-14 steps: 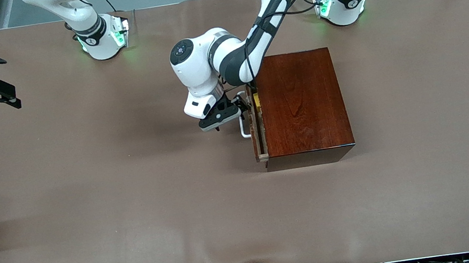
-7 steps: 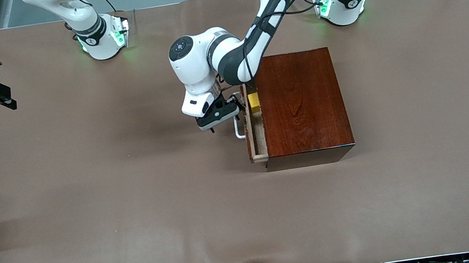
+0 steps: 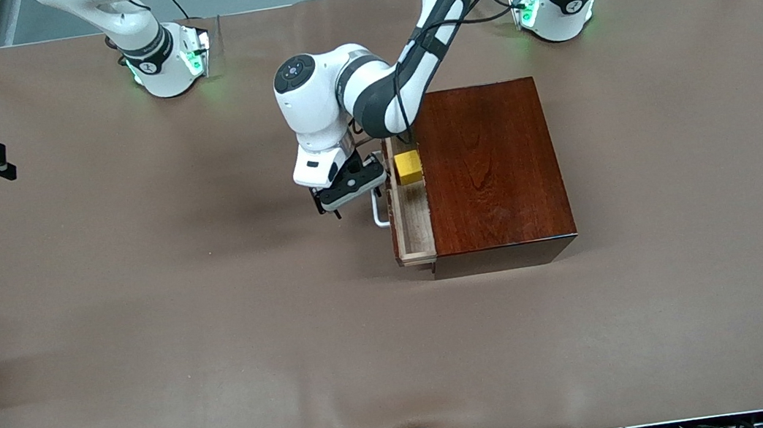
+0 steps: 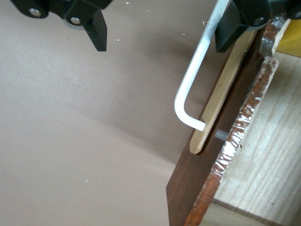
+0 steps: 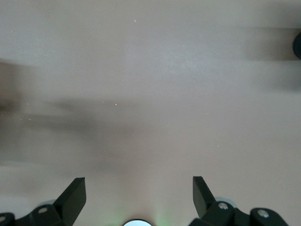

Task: Open drawer, take yellow block, close drawer
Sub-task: 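Hook the drawer handle with the left gripper and pull the drawer open, then pull the drawer further open with the left gripper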

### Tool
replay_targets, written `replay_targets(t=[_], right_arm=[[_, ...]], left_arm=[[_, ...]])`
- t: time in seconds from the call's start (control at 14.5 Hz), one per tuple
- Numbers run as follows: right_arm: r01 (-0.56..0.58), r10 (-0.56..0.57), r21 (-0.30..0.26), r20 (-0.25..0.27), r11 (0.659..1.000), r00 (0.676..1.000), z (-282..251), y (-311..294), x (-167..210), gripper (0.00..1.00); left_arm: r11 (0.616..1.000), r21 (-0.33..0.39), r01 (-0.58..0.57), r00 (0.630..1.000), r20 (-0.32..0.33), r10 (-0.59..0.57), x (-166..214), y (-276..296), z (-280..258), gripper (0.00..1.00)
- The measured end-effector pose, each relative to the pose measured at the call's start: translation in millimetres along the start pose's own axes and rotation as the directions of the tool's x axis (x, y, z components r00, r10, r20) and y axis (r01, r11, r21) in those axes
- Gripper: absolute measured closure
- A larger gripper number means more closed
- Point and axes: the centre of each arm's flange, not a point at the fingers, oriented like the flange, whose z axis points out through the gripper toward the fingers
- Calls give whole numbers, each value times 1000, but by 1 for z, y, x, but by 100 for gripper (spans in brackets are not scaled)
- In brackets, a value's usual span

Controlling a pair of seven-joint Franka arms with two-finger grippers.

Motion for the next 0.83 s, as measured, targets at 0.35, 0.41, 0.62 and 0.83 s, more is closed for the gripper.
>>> replay_targets(t=[0.35, 0.41, 0.62, 0.83], right_arm=[[-8, 7, 6, 55, 1000, 998, 7, 4, -6, 0], [-9, 8, 6, 59, 1000, 998, 8, 4, -6, 0], [-11, 10, 6, 78, 1000, 997, 13, 5, -4, 0], [-24, 24, 1, 91, 1000, 996, 16, 13, -5, 0]], left_arm=[[1000, -10, 27, 1000, -4, -27, -1, 1, 0, 0], [1000, -10, 28, 1000, -4, -29, -2, 1, 0, 0], [998, -60, 31, 1000, -1, -31, -8, 7, -3, 0], [998, -61, 24, 1000, -4, -24, -9, 7, -2, 0]])
